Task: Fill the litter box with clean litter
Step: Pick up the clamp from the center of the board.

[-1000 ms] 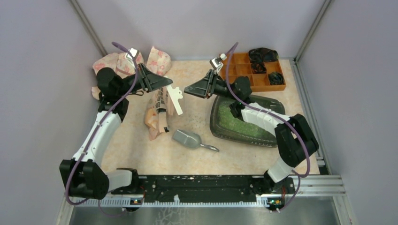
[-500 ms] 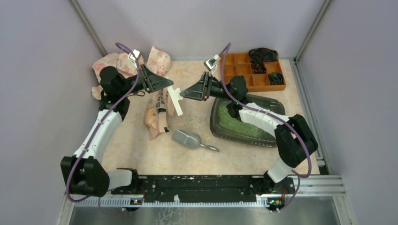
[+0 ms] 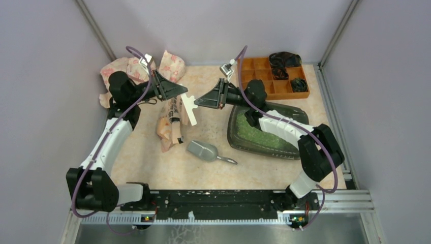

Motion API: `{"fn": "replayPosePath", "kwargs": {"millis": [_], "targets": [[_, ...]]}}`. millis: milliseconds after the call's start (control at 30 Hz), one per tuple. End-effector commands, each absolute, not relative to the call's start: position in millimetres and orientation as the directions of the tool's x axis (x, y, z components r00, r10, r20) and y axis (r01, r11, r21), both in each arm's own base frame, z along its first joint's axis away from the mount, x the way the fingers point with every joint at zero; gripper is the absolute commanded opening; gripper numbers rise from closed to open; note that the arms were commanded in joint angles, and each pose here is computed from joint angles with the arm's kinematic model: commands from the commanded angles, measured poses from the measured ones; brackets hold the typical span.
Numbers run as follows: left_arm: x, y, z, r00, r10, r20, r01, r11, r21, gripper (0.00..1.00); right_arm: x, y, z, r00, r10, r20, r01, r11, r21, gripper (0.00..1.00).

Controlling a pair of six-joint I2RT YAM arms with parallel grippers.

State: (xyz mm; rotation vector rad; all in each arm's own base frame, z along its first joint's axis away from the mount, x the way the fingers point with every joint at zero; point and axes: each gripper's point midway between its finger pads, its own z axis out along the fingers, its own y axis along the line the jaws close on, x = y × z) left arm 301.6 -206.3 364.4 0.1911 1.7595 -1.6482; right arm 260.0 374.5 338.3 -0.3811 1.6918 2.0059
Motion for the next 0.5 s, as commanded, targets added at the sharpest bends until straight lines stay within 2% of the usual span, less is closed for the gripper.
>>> {"fn": "replayPosePath", "kwargs": {"millis": [0,167,267,333,400,467], "targets": [[300,-208,368,-0.727,-0.324,-0.605,0.582,0.176,-0.794,0.11,247,377,385,-0.766,0.215,-0.606,-0.64,-0.17,0.749,0.26],[300,-209,367,-0.731,-0.318,-0.604,0.581,0.175,-0.795,0.11,249,380,382,-0.767,0.208,-0.608,-0.639,-0.151,0.754,0.24],[300,-209,367,-0.73,-0.314,-0.607,0.585,0.173,-0.793,0.15,250,382,379,-0.767,0.2,-0.61,-0.638,-0.13,0.759,0.15],[301,-209,368,-0.722,-0.315,-0.616,0.593,0.177,-0.785,0.27,252,383,378,-0.767,0.199,-0.61,-0.637,-0.115,0.763,0.09],[305,-209,370,-0.713,-0.321,-0.624,0.597,0.189,-0.779,0.46,253,384,375,-0.769,0.195,-0.609,-0.633,-0.099,0.768,0.04],[310,-209,373,-0.702,-0.324,-0.634,0.604,0.201,-0.771,0.52,255,384,374,-0.77,0.193,-0.608,-0.63,-0.08,0.772,0.0]]}}
